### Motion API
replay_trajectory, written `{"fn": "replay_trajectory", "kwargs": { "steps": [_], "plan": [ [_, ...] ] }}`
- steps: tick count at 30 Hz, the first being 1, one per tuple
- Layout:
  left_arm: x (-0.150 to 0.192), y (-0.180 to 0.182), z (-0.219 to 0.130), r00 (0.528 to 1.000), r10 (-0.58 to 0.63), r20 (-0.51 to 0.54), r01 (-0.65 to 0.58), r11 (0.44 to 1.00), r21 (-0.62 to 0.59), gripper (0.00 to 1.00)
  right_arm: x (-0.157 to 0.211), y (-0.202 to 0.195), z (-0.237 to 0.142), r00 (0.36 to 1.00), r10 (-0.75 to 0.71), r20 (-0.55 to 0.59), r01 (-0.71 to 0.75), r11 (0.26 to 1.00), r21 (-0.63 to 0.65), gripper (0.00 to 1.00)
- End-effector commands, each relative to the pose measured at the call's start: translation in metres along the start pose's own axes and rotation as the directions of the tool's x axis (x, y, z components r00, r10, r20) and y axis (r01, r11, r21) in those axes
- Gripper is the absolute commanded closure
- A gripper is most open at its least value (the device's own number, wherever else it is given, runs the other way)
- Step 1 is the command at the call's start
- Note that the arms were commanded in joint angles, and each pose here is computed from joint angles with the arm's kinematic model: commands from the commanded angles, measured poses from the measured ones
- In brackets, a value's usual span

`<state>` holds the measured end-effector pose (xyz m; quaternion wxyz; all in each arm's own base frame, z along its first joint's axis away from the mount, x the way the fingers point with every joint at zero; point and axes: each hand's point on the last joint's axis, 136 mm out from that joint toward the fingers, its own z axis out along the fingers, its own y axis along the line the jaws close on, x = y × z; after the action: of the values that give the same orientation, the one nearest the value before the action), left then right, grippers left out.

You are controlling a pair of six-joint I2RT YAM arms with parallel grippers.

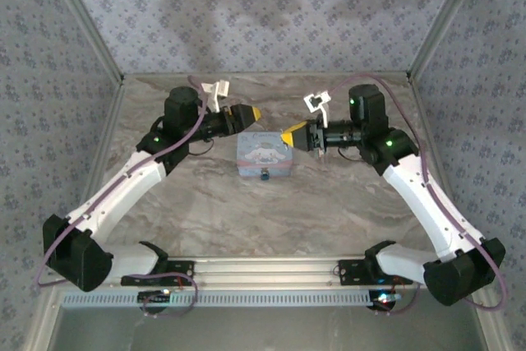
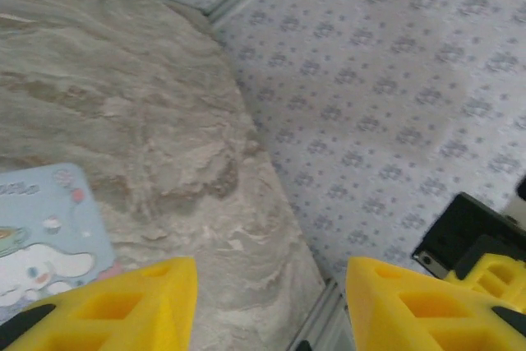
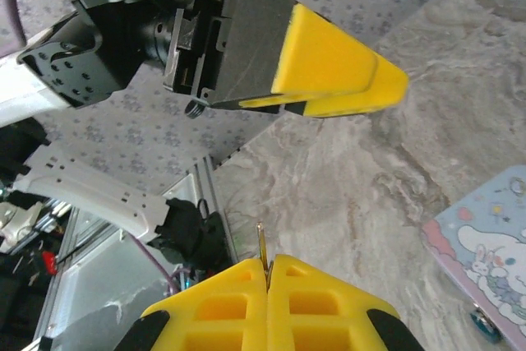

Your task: Unlock a padlock with a key

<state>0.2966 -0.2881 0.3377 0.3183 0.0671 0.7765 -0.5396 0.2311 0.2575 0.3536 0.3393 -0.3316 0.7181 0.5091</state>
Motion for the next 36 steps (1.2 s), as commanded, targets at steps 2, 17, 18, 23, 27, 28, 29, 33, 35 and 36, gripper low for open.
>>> {"fn": "replay_trajectory", "kwargs": {
  "steps": [2, 17, 18, 23, 27, 28, 29, 33, 35, 36],
  "plan": [
    [0.004, -0.065, -0.003, 0.992, 0.121, -0.026, -0.113, 0.973, 0.203, 0.54, -0.002, 0.018, 0.000, 0.999, -0.030, -0.016, 0.029, 0.998, -0.060, 1.00],
    [0.028, -0.094, 0.005, 0.977, 0.190, -0.097, -0.153, 0.941, 0.302, 0.68, 0.001, 0.014, 0.005, 0.999, -0.008, -0.037, 0.006, 0.998, -0.066, 0.99],
    [0.028, -0.095, 0.006, 0.977, 0.190, -0.099, -0.153, 0.941, 0.303, 0.68, 0.001, 0.015, 0.005, 0.999, -0.009, -0.037, 0.007, 0.998, -0.069, 0.99],
    [0.035, -0.093, 0.009, 0.973, 0.195, -0.120, -0.152, 0.942, 0.299, 0.72, 0.001, 0.014, 0.005, 0.999, -0.008, -0.039, 0.005, 0.998, -0.064, 0.99],
    [0.038, -0.088, 0.011, 0.973, 0.189, -0.132, -0.145, 0.947, 0.286, 0.77, 0.000, 0.013, 0.005, 0.999, -0.011, -0.034, 0.008, 0.998, -0.063, 0.99],
    [0.039, -0.088, 0.010, 0.973, 0.191, -0.133, -0.147, 0.947, 0.287, 0.78, -0.001, 0.014, 0.005, 0.999, -0.012, -0.033, 0.010, 0.998, -0.065, 0.99],
    [0.040, -0.088, 0.011, 0.972, 0.190, -0.136, -0.145, 0.947, 0.286, 0.79, -0.001, 0.013, 0.005, 0.999, -0.012, -0.032, 0.010, 0.998, -0.061, 0.99],
    [0.042, -0.088, 0.010, 0.971, 0.192, -0.140, -0.146, 0.947, 0.287, 0.85, -0.001, 0.013, 0.004, 0.999, -0.013, -0.030, 0.011, 0.998, -0.055, 0.99],
    [0.043, -0.087, 0.011, 0.971, 0.191, -0.144, -0.145, 0.948, 0.283, 0.86, -0.002, 0.013, 0.003, 1.000, -0.015, -0.025, 0.013, 0.998, -0.054, 0.99],
    [0.043, -0.086, 0.011, 0.971, 0.191, -0.144, -0.145, 0.949, 0.281, 0.86, -0.002, 0.013, 0.003, 1.000, -0.015, -0.024, 0.014, 0.999, -0.052, 0.99]
  ]
}}
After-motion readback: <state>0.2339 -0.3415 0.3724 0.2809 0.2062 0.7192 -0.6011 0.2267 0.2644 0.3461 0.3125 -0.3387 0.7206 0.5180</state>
